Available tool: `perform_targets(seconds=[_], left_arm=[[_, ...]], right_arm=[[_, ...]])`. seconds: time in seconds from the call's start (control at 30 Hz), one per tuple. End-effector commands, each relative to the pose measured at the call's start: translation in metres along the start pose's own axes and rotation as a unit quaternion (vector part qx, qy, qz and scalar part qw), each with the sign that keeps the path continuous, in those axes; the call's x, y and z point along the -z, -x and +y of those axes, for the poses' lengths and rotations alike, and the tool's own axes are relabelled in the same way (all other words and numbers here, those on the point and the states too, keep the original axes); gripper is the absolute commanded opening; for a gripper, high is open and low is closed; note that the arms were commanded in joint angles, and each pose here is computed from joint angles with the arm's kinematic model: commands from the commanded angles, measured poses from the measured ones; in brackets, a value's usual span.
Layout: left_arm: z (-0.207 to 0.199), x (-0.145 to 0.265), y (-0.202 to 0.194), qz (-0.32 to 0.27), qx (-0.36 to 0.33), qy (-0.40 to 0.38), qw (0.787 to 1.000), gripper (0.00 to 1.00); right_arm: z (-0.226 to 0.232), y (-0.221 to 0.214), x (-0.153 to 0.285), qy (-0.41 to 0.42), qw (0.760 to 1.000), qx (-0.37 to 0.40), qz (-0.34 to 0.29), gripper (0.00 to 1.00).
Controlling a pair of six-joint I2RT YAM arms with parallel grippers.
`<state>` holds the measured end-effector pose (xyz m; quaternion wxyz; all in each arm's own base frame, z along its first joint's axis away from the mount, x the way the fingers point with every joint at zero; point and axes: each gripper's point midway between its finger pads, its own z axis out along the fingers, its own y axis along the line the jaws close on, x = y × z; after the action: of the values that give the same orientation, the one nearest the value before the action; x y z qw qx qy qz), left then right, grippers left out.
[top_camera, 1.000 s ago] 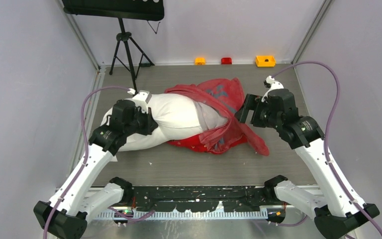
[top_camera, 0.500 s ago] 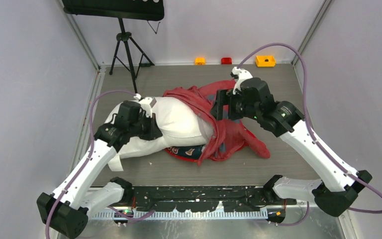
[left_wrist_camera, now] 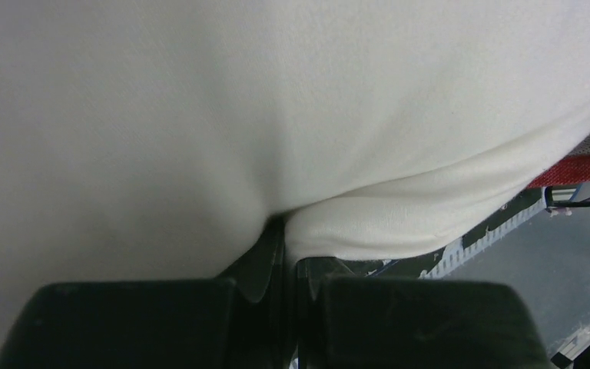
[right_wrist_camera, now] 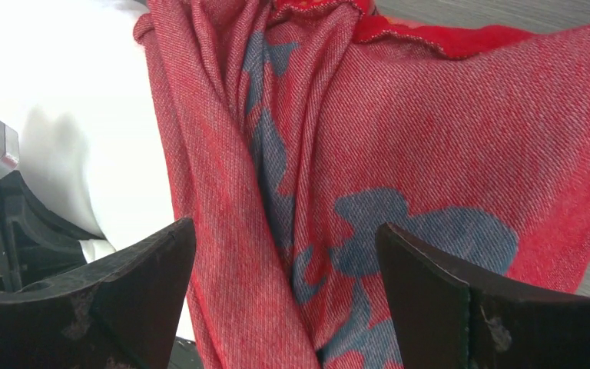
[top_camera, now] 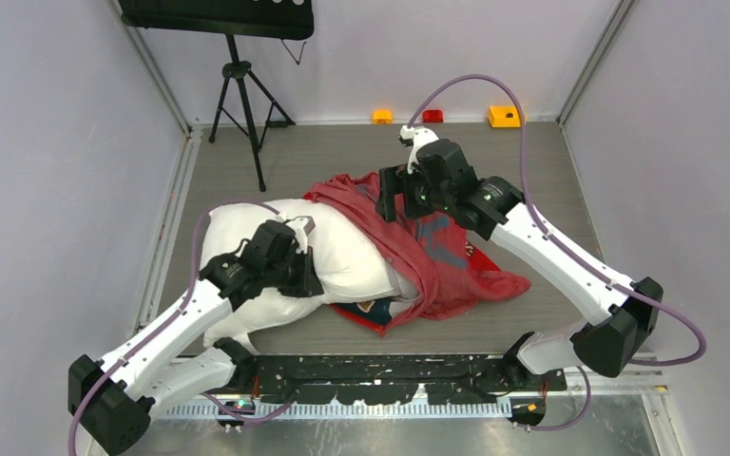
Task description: Remove the pillowcase from the pillow
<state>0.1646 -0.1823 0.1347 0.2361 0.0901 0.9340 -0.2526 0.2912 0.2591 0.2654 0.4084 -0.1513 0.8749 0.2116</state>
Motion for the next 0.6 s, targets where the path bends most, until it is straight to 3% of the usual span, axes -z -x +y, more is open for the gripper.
perform_targets(seconds=[0.0, 0.27, 0.5, 0.57], left_arm=[[-0.002, -0.006, -0.015, 0.007, 0.048, -0.003, 0.999, 0.0], [0.001, -0.01, -0.019, 0.01, 0.05, -0.001, 0.999, 0.0], [0.002, -0.01, -0.021, 0.005, 0.058, 0.001, 0.998, 0.0], [0.003, -0.01, -0.022, 0.005, 0.06, 0.002, 0.998, 0.0]], right_arm=[[0.028, 0.036, 0.0, 0.038, 0.998, 0.022, -0.048, 0.91], [0.059, 0.018, -0.037, 0.021, 0.994, 0.106, 0.0, 0.91], [0.021, -0.006, -0.079, -0.112, 0.985, 0.123, 0.034, 0.9], [0.002, -0.009, -0.084, -0.152, 0.98, 0.123, 0.036, 0.81]])
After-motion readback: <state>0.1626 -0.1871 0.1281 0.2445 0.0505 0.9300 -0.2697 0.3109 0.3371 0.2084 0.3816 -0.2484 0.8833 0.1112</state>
